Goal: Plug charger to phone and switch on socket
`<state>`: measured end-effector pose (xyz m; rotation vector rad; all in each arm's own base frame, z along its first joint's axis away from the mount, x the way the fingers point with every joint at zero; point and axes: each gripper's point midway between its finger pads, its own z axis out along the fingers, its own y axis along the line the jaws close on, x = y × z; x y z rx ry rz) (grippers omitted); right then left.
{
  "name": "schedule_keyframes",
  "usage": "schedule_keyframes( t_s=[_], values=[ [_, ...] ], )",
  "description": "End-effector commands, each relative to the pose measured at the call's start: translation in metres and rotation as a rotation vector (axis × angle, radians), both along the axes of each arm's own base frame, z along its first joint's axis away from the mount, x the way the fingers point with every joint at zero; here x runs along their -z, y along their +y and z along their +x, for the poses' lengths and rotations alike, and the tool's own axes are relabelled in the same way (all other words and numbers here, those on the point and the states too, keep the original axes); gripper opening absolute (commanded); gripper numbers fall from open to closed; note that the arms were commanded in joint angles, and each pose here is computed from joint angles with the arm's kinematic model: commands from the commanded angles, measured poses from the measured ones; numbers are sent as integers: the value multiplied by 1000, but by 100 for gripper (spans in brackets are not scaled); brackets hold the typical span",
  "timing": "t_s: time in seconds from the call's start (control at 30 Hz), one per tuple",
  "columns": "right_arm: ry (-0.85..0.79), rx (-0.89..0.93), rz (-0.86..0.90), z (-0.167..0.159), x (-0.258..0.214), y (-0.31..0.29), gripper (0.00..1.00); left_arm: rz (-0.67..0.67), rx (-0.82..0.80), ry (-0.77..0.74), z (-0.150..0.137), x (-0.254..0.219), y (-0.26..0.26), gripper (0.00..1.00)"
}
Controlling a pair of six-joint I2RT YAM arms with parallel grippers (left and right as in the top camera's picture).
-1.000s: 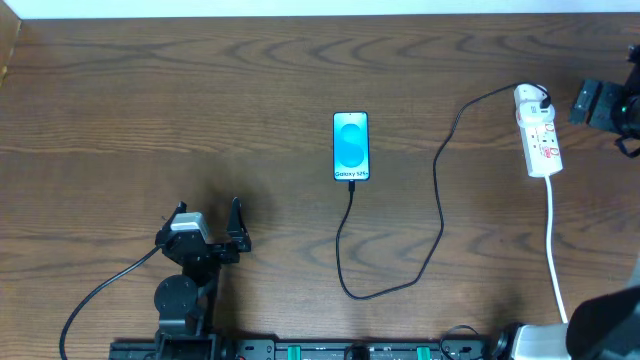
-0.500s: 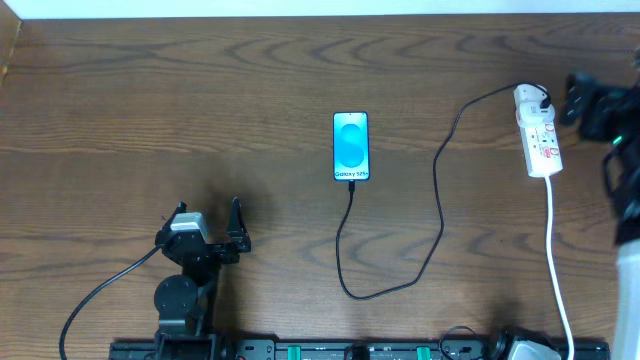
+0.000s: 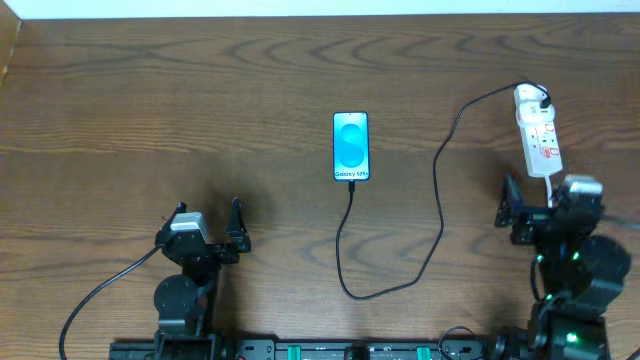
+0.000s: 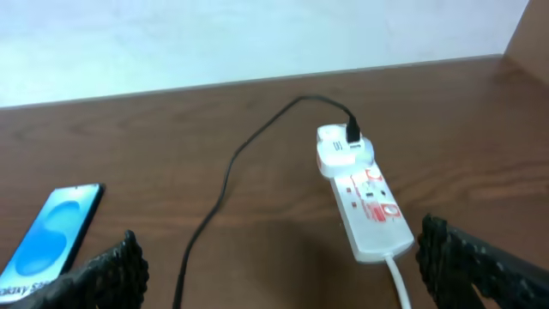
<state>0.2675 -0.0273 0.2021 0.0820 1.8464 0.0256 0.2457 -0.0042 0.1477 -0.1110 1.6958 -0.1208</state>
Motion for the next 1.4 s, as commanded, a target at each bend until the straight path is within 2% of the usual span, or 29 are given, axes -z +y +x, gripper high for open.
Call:
schedule_keyframes(
  t_s=[0.0, 0.33, 0.57, 0.8, 1.37],
  values=[
    [-69, -7, 44, -5, 17, 6, 99, 11, -17, 48, -1, 16, 4, 96],
    [-213, -61, 19, -12, 42, 23, 99, 11, -17, 48, -1, 16, 4, 96],
    [-276, 9, 0, -21, 28, 22, 99, 11, -17, 48, -1, 16, 4, 96],
    [-216, 26, 8, -22, 42, 27, 99, 11, -17, 48, -1, 16, 4, 96],
    [-214, -10, 3, -22, 43, 33, 99, 11, -17, 48, -1, 16, 4, 96]
  ],
)
